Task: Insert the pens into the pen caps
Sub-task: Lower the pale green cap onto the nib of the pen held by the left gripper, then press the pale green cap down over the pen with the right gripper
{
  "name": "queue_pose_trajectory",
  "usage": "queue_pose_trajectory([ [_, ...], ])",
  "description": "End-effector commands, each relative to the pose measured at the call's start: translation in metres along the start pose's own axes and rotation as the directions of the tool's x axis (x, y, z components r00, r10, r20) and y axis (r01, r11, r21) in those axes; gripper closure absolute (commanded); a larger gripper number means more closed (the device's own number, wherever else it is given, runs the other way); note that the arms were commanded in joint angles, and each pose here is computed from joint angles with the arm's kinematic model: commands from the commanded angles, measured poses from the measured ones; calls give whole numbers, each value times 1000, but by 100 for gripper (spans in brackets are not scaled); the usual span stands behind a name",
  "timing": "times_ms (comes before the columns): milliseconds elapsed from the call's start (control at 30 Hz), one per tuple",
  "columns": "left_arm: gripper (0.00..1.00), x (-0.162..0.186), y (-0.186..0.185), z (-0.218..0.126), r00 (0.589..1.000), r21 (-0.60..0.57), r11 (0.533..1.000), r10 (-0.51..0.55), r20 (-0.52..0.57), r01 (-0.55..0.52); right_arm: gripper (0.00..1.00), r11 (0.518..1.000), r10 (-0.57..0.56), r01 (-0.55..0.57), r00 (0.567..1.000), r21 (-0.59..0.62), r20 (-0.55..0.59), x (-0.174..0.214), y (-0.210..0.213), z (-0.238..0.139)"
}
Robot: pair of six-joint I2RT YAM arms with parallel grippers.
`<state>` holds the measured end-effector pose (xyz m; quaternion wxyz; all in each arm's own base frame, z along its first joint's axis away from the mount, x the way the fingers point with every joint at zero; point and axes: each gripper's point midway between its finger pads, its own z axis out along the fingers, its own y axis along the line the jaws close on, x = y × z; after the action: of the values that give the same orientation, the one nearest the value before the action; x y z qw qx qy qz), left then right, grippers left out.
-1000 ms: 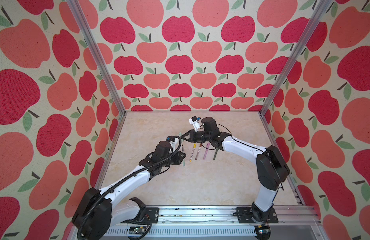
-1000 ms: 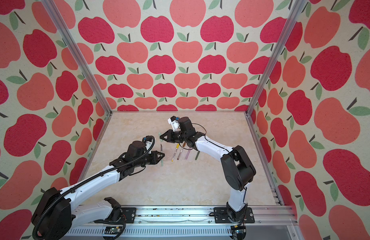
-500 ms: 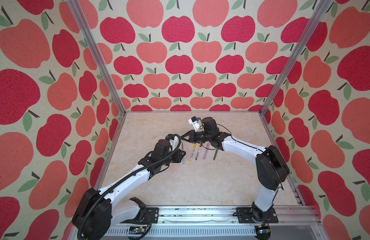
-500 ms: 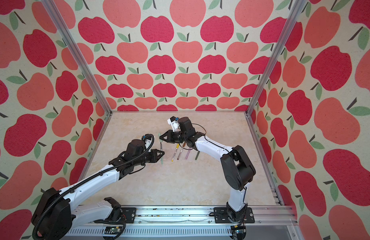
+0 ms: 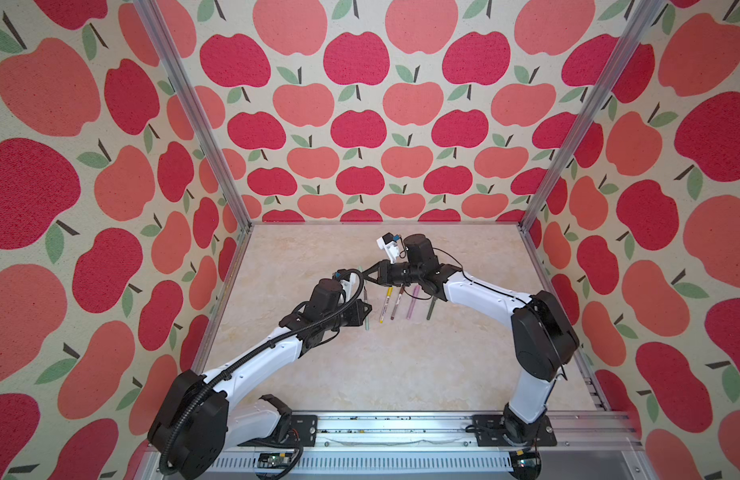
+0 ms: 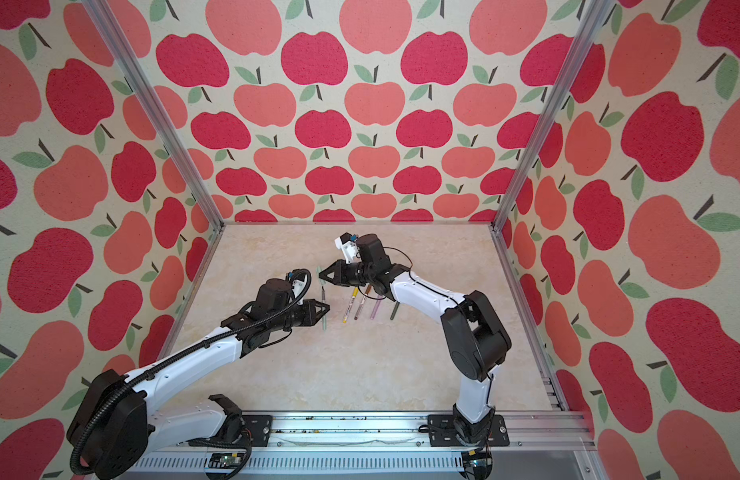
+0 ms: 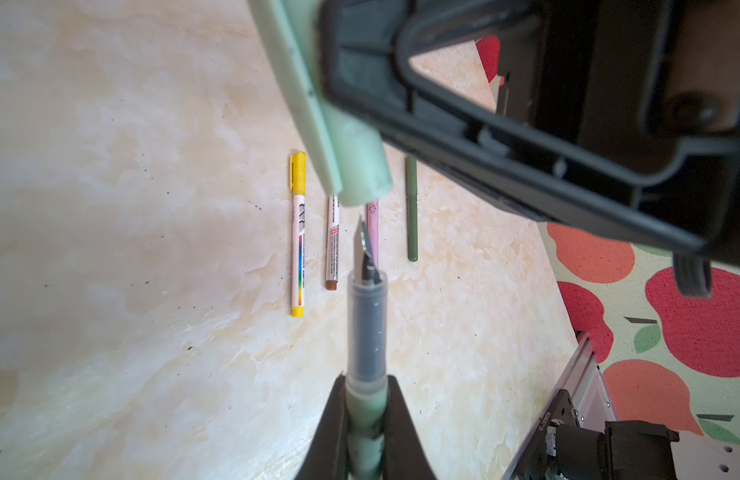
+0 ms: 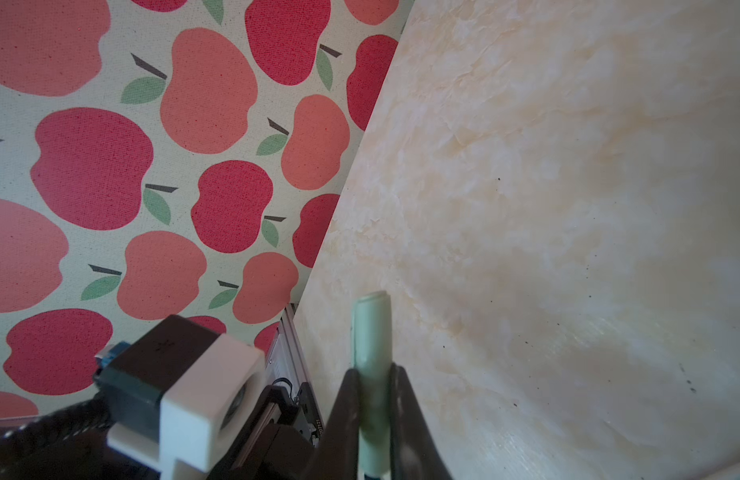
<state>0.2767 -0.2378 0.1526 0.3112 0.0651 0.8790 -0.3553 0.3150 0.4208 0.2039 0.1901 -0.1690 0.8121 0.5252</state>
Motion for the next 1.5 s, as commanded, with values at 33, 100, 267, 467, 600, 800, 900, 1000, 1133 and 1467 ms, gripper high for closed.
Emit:
queue_pose_trajectory([
  [33, 100, -8, -9, -4, 999, 19, 999, 33, 15, -34, 87, 999, -19, 19, 1000, -36, -3, -3, 11, 3],
  [100, 100, -8, -9, -4, 999, 18, 999, 34, 15, -34, 87, 999, -20, 19, 1000, -38, -8, -1, 11, 4],
  [267, 100, -9, -9, -4, 999, 17, 999, 33, 21, -33, 88, 999, -24, 23, 999, -41, -22, 4, 10, 7],
  [467, 100, -11, -8, -5, 999, 8, 999, 31, 30, -32, 88, 999, -30, 29, 999, -38, -35, 8, 8, 9],
  [600, 100, -13, -7, -7, 999, 3, 1000, 31, 40, -31, 89, 999, -39, 38, 998, -28, -40, 10, 7, 10],
  [800, 100, -15, -3, -12, 998, -6, 1000, 20, 57, -19, 90, 998, -60, 59, 998, -20, -30, 10, 8, 8],
  [900, 100, -14, 0, -13, 998, -10, 1000, 9, 58, -8, 90, 997, -70, 70, 997, -27, -17, 8, 12, 6],
  [1000, 100, -13, 3, -13, 998, -13, 1000, -1, 58, 2, 90, 996, -77, 76, 997, -42, -11, 7, 16, 5],
  [1133, 100, -16, 5, -16, 997, -16, 1000, -9, 76, 10, 90, 993, -99, 99, 995, -64, 1, 6, 25, 2],
  [1467, 100, -42, -3, -27, 985, 6, 1000, -14, 171, 13, 90, 976, -167, 168, 986, -137, 16, 17, 39, 2],
])
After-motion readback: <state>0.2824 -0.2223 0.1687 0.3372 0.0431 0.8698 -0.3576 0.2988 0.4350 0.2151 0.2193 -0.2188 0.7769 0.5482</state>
